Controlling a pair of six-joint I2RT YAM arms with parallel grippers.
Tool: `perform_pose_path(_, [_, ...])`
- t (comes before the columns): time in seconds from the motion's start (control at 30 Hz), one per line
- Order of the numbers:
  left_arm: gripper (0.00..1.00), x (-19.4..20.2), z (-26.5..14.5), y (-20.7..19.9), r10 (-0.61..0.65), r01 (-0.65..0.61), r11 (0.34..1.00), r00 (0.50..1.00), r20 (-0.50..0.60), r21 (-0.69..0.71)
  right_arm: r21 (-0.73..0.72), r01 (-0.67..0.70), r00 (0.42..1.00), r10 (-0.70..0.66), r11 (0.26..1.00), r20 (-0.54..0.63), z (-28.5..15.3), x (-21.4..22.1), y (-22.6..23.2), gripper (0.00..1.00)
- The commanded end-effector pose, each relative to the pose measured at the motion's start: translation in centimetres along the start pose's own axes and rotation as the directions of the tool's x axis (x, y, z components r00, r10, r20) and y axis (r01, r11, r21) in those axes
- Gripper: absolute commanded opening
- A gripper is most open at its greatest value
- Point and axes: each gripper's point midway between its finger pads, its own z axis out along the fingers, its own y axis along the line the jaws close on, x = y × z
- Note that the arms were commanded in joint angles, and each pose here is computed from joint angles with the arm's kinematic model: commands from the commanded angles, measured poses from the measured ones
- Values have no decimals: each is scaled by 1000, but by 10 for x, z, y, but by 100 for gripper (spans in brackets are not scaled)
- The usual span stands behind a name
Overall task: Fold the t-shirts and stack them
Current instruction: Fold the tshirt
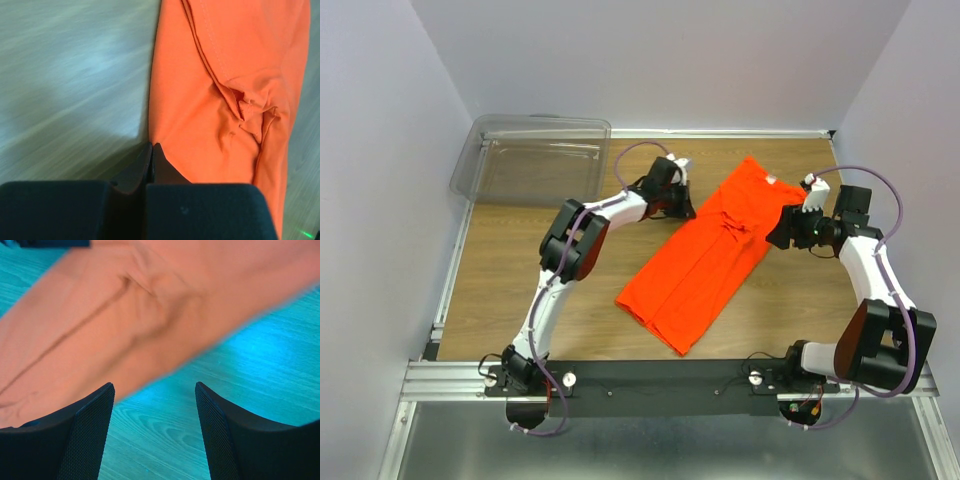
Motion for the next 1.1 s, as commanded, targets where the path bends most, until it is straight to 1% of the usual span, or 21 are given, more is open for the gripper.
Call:
perform_pose_path(0.0, [0,-24,-48,66,-107,122,982,988,109,-146,25,-3,1000,3,1000,15,-2,-8,-7,73])
perform_pose_path(0.1, [0,-32,-73,96,-142,172,969,975,171,-177,39,-16,1000,16,999,4,0,-6,-11,73])
perform_pose_path(0.2, [1,-26,-95,106,-155,191,965,968,196,-177,25,-18,1000,18,1000,-4,3,-6,-12,73])
perform_pose_path(0.27, [18,-28,-99,100,-140,171,974,971,195,-152,-7,-13,1000,13,1000,-6,7,-6,-9,73])
perform_pose_path(0.3, [35,-33,-102,91,-120,147,982,971,207,-120,-35,-10,1000,9,999,-17,12,-3,-8,73])
perform_pose_path(0.4, [51,-52,-115,56,-61,71,997,971,232,-34,-103,-57,998,54,993,-27,23,-10,-6,73])
perform_pose_path(0.43, [54,-57,-120,46,-45,52,998,969,243,-20,-125,-82,996,78,989,-36,28,-11,-6,73])
perform_pose_path(0.47, [55,-63,-126,36,-30,32,999,966,255,-5,-175,-144,988,132,974,-82,45,-3,-8,73])
perform_pose_path(0.53, [56,-81,-146,14,8,-14,1000,954,299,15,-226,-175,984,163,958,-71,59,-25,-13,73])
perform_pose_path(0.57, [56,-87,-154,8,20,-22,1000,947,320,4,-231,-262,963,238,937,-126,80,-19,-17,73])
perform_pose_path(0.6, [56,-95,-174,-2,44,-46,999,933,357,-2,-208,-253,966,235,945,-105,91,-42,-26,73])
perform_pose_path(0.63, [57,-99,-183,-8,60,-59,998,924,378,-13,-173,-308,949,289,935,-125,103,-47,-29,73])
perform_pose_path(0.67, [57,-105,-195,-9,76,-63,997,908,413,-45,-119,-335,933,312,935,-181,131,-35,-31,73])
perform_pose_path(0.7, [58,-108,-219,-18,98,-77,995,886,454,-63,-106,-346,928,324,932,-187,143,-40,-30,73])
perform_pose_path(0.73, [60,-113,-233,-15,122,-74,991,863,491,-115,-87,-368,920,349,926,-178,157,-57,-22,70])
perform_pose_path(0.77, [62,-114,-247,-16,143,-79,987,844,518,-143,-76,-388,911,370,919,-184,169,-61,-20,68])
perform_pose_path(0.8, [66,-111,-272,-22,165,-85,982,817,552,-168,-57,-415,894,395,908,-210,186,-54,-20,65])
perform_pose_path(0.83, [69,-112,-289,-17,177,-53,974,790,587,-222,-17,-444,882,433,896,-188,198,-67,-18,60])
perform_pose_path(0.93, [78,-95,-340,-16,188,-13,965,728,659,-261,82,-534,828,540,842,-153,227,-68,-28,58])
perform_pose_path(1.0, [79,-77,-370,-16,188,3,964,697,692,-266,103,-549,816,558,830,-149,237,-64,-32,58])
perform_pose_path(1.07, [80,-64,-386,-16,184,20,963,680,710,-268,100,-588,786,596,803,-165,249,-54,-32,59])
